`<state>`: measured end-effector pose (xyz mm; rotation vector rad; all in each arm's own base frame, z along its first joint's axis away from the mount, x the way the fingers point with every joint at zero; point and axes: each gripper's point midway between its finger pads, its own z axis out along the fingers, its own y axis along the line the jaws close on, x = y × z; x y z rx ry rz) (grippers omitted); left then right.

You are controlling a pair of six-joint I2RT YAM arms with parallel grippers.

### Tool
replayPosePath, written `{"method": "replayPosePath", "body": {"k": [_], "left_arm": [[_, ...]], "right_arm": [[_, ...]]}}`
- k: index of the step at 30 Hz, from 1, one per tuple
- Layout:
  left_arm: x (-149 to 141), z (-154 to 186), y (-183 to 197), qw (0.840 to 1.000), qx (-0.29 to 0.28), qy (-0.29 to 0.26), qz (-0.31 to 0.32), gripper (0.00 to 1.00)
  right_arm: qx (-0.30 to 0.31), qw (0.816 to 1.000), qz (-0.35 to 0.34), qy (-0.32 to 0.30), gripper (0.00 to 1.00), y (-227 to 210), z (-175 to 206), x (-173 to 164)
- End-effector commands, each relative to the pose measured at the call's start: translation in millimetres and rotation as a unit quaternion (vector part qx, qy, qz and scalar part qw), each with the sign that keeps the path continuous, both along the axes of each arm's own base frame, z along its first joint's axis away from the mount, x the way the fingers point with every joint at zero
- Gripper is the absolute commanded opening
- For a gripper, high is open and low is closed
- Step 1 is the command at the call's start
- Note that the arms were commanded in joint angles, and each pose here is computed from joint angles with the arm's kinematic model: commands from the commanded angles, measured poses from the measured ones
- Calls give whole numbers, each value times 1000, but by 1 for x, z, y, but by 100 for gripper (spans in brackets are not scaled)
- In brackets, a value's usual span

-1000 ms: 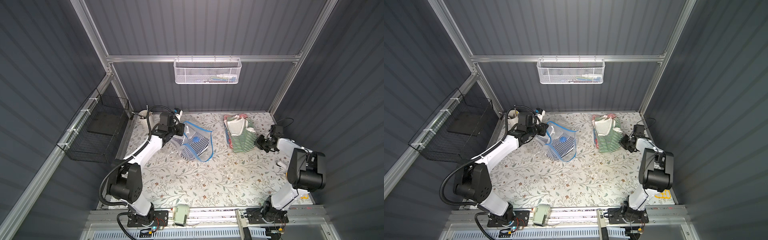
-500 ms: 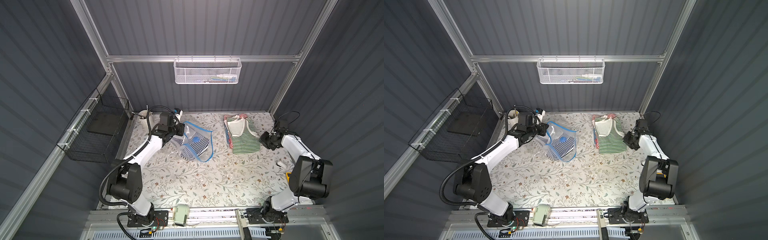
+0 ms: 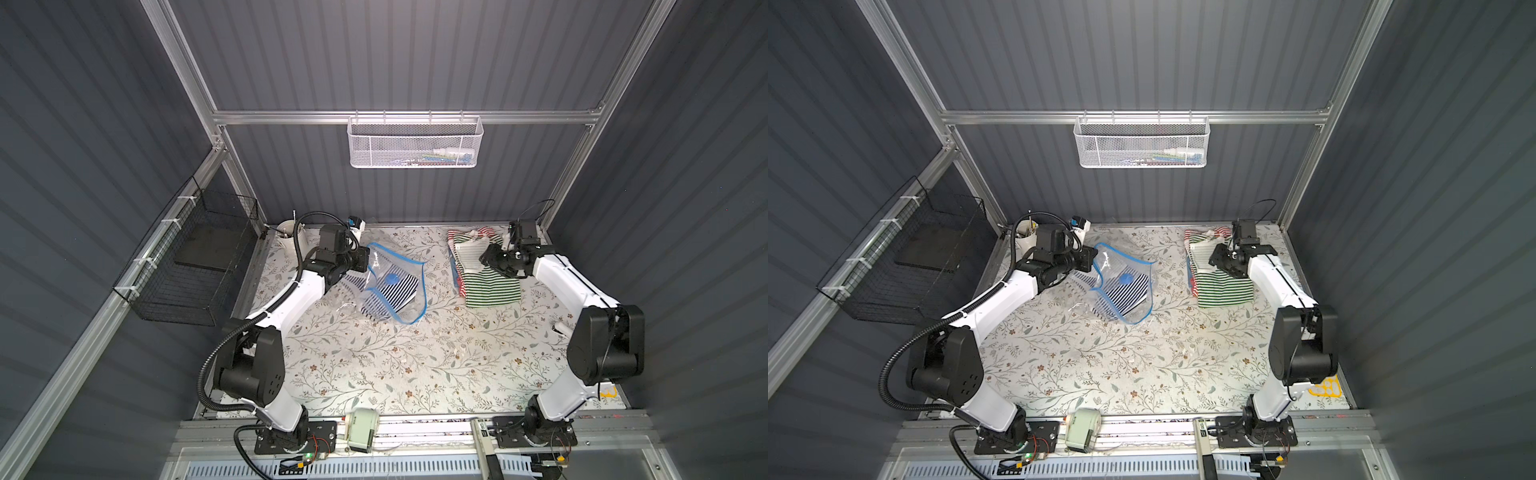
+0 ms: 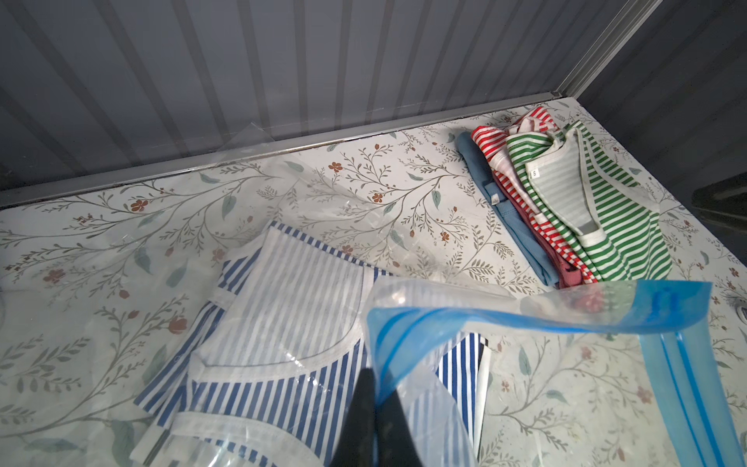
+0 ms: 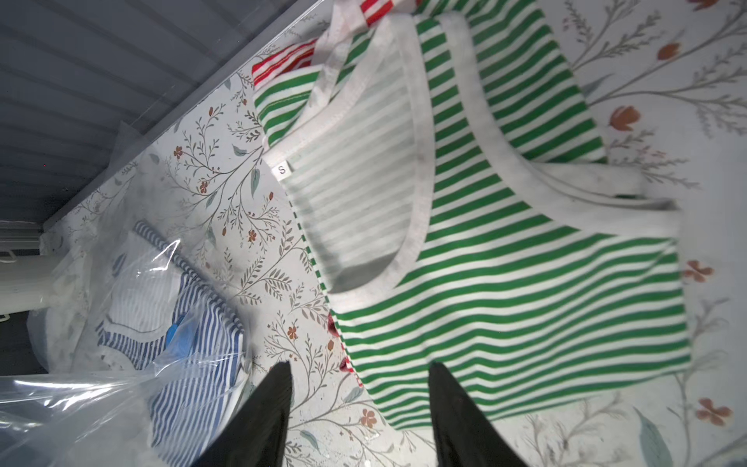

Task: Take the tank top out of the vacuum bag
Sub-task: Adjust the tank top at the center of the board.

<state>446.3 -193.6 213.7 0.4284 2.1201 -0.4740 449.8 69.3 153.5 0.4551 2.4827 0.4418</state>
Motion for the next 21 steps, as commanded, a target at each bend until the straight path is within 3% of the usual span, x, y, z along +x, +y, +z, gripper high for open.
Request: {"method": "replayPosePath", "body": {"k": [1,6,12,15,21], "left_arm": [[0,19,0,1000,-9,-13,-2,0],[0,19,0,1000,-12,-13,-3,0],[0,18,0,1000,-10,-12,-3,0],[1,15,1,1000,-5,-11,-1,0],[3,9,1,1000,0,-5,1,0]], "right_arm": [[-26,1000,16,-5,58,12,2,6],[-42,999,7,-7,58,12,-1,17],[-168,985,3,-44,63,-17,10,65],[-198,977,19,-71,63,-18,17,94],[-169,981,57,-73,63,2,8,131]]}}
